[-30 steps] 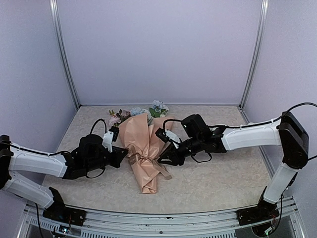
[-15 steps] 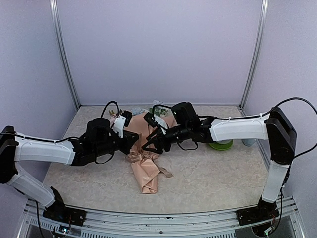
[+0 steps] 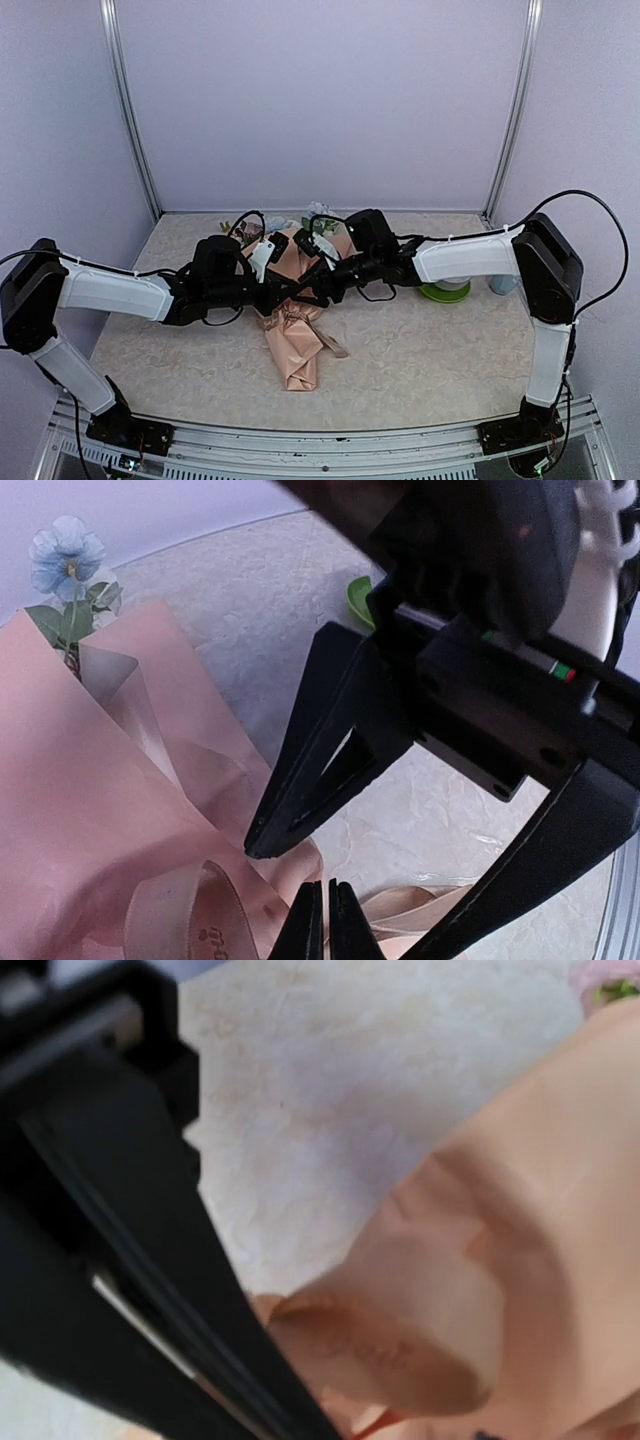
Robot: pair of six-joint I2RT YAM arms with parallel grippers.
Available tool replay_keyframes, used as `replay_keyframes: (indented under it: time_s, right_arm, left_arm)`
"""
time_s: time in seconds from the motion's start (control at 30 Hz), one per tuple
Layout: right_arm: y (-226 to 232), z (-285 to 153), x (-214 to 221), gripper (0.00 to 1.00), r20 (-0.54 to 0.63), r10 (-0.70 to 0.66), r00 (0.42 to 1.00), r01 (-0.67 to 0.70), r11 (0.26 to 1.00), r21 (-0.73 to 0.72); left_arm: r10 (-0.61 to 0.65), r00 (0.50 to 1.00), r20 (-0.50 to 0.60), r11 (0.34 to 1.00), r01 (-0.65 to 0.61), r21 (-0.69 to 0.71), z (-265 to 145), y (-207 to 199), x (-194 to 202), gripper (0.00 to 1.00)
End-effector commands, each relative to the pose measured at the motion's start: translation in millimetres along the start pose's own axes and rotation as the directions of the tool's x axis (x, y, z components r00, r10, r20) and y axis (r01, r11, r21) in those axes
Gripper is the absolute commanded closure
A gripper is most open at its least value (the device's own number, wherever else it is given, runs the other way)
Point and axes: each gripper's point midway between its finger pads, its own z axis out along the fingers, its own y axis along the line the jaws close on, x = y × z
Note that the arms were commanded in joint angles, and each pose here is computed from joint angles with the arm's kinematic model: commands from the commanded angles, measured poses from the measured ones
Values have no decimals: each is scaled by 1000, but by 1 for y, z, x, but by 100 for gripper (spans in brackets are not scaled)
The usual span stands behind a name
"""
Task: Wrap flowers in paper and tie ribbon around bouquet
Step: Tie the half-tied ribbon around the folded bouquet.
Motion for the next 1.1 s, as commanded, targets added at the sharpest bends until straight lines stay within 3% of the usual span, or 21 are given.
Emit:
replay_keyframes:
  time_s: [0.0,0.13,0.43,0.5,0.6,0.67,0.87,1.07]
  right_arm:
    - [0,7,-4,43,20,-10,1000,11,999,-46]
    - [-8,6,-4,45,26,-7,1000,8,1000,-28]
    - [-8,6,-9,45,48,33,998,-30,997,-68]
    - [-9,7,-9,46,44,37,998,-34,997,-67]
    - [-7,7,-10,49,38,42,998,-39,997,-74]
    - [-6,6,-10,49,39,43,998,-40,996,-78]
    - [-5,7,-7,50,31,53,998,-51,995,-88]
    - [-3,3,-2,50,26,61,998,-59,995,-77]
  left_arm:
    - [15,1000,22,998,-16,53,2,-7,-9,96]
    - [10,1000,19,999,-11,40,-1,-2,-9,95]
    - [-55,996,72,997,59,-50,-57,24,-53,57]
    - [-113,993,28,987,115,-109,-67,35,-37,57]
    - [-230,971,-59,964,219,-150,-79,43,7,74]
    - [-277,955,-109,955,261,-138,-82,40,37,80]
    - [-241,964,-111,970,234,-71,-62,38,52,71]
    - [-236,954,-184,970,241,4,-37,36,64,70]
